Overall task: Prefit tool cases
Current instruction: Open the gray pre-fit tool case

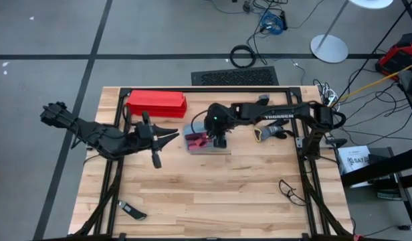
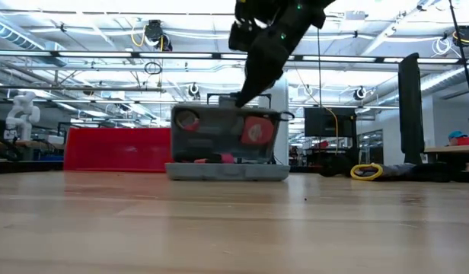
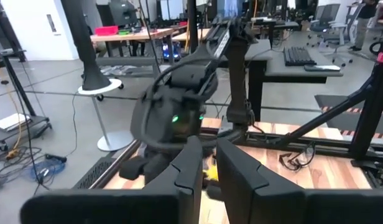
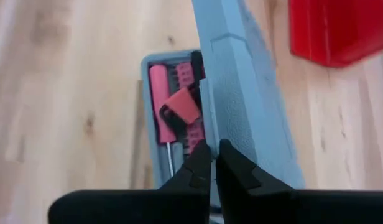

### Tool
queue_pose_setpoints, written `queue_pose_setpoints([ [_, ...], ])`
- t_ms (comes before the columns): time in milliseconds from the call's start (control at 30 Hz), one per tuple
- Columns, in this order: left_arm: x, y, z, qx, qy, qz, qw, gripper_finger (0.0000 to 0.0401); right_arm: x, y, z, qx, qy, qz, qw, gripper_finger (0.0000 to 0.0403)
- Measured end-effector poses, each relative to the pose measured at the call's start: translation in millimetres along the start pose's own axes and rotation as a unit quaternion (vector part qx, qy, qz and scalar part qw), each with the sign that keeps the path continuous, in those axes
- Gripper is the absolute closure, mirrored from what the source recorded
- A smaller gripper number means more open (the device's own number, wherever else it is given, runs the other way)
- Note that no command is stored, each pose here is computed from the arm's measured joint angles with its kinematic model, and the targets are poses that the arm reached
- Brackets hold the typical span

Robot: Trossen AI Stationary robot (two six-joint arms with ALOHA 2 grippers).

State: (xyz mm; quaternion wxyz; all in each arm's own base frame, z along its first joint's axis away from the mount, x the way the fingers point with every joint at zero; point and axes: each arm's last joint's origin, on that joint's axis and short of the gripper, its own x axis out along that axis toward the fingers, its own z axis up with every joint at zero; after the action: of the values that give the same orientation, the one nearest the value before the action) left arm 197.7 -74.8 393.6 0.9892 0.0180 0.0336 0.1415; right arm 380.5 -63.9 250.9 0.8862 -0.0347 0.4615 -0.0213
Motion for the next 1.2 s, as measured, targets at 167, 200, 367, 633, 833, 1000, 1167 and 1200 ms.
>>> queue_pose_setpoints([
  [167, -7, 6, 5, -0.009, -0.010, 0.000, 1.000, 0.0348, -7, -10, 2, 0.005, -0.001, 0.007, 1.000, 0.0401],
  [200, -8, 7, 5, -0.010, -0.012, 0.000, 1.000, 0.0348, -8, -11, 2, 0.007, -0.001, 0.019, 1.000, 0.0401],
  [367, -11, 10, 7, -0.015, -0.016, 0.000, 1.000, 0.0348, -9, -3, 1, 0.012, -0.002, 0.094, 0.995, 0.0401],
  [633, -11, 9, 7, -0.016, -0.017, -0.014, 1.000, 0.0348, -13, 19, -4, 0.024, 0.028, 0.223, 0.974, 0.0402],
  [833, -11, 9, 6, -0.011, -0.012, -0.014, 1.000, 0.0348, -14, 13, -4, 0.032, 0.022, 0.238, 0.971, 0.0402],
  [1000, -11, 10, -13, 0.054, 0.067, -0.005, 0.996, 0.0348, -14, 0, -3, 0.041, 0.003, 0.220, 0.975, 0.0402],
  [1167, -4, 6, -34, 0.060, 0.142, 0.014, 0.988, 0.0348, -15, -20, -5, 0.059, -0.009, 0.202, 0.978, 0.0402],
  [1200, -3, 4, -35, 0.060, 0.144, 0.014, 0.988, 0.0348, -15, -24, -6, 0.064, -0.010, 0.199, 0.978, 0.0402],
])
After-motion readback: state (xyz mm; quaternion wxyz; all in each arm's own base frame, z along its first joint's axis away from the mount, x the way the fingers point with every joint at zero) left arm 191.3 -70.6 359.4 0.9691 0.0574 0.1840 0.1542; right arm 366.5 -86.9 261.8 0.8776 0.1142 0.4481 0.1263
